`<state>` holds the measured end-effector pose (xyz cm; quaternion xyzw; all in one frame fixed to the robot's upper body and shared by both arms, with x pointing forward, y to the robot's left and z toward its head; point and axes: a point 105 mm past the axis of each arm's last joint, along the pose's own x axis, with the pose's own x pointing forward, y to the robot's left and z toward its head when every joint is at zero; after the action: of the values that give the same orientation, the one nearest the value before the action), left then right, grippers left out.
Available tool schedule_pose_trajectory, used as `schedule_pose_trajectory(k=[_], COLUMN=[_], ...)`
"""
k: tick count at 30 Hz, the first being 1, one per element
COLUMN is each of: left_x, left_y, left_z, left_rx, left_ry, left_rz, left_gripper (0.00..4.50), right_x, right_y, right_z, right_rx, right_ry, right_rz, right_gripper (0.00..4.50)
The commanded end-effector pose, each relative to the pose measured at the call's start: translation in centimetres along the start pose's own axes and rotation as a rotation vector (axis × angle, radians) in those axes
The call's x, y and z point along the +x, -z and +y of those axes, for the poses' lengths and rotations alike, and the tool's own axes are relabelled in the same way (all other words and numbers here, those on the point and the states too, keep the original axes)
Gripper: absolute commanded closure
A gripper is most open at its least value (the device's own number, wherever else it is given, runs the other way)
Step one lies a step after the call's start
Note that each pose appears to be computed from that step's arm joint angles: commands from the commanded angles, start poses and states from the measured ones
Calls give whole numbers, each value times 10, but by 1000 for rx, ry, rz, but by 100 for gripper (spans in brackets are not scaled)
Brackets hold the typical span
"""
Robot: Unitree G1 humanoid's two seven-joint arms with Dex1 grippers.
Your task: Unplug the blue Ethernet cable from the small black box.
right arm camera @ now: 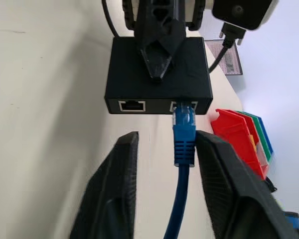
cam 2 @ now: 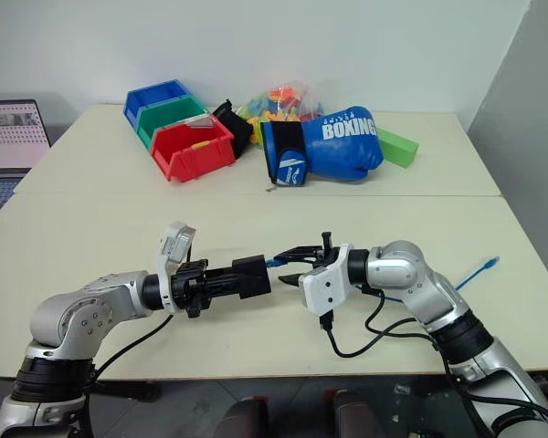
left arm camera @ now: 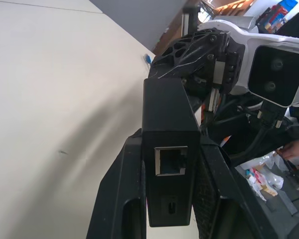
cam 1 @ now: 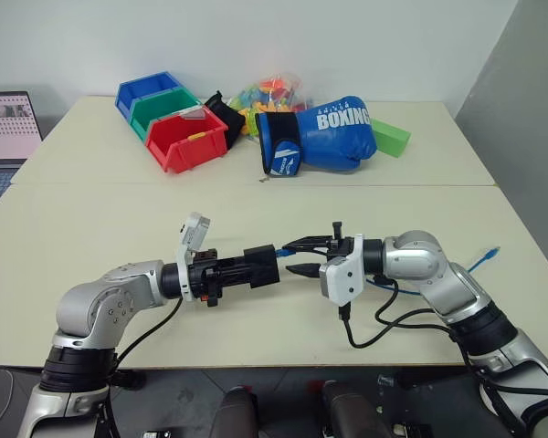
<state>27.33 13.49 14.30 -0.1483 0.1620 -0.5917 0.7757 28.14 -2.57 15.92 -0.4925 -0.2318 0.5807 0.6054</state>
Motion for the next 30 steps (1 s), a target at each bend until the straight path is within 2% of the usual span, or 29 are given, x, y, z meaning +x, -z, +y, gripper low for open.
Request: schedule_pose_trajectory(k=[1, 3, 5, 8, 13, 19, 30], left_x=[-2, -4, -7, -8, -10, -14, -23], left_y=[-5, -4, 0, 3, -1, -1, 0], left_z=[-3, -3, -3, -5, -8, -12, -12], left_rx=[75, 107, 146, 202, 252, 276, 273], left_ry=[36, 51, 65, 94, 116, 113, 82], left_rz=[25, 50, 99, 128, 121, 114, 86], left_gripper=[372, 372, 372, 372, 372, 372, 372], right_x=[-14, -20, -28, -33, -24, -8, 1], right_y=[-14, -15, -17, -23, -27, -21, -20], right_z=[-6, -7, -9, -11, -16, -11, -2], right_rx=[110, 196, 396, 712, 1034, 1227, 1306], right_ry=[-7, -12, 5, 9, 8, 24, -43], right_rz=[-26, -19, -44, -108, -188, -233, -265], right_gripper=[177, 132, 110, 106, 106, 106, 106])
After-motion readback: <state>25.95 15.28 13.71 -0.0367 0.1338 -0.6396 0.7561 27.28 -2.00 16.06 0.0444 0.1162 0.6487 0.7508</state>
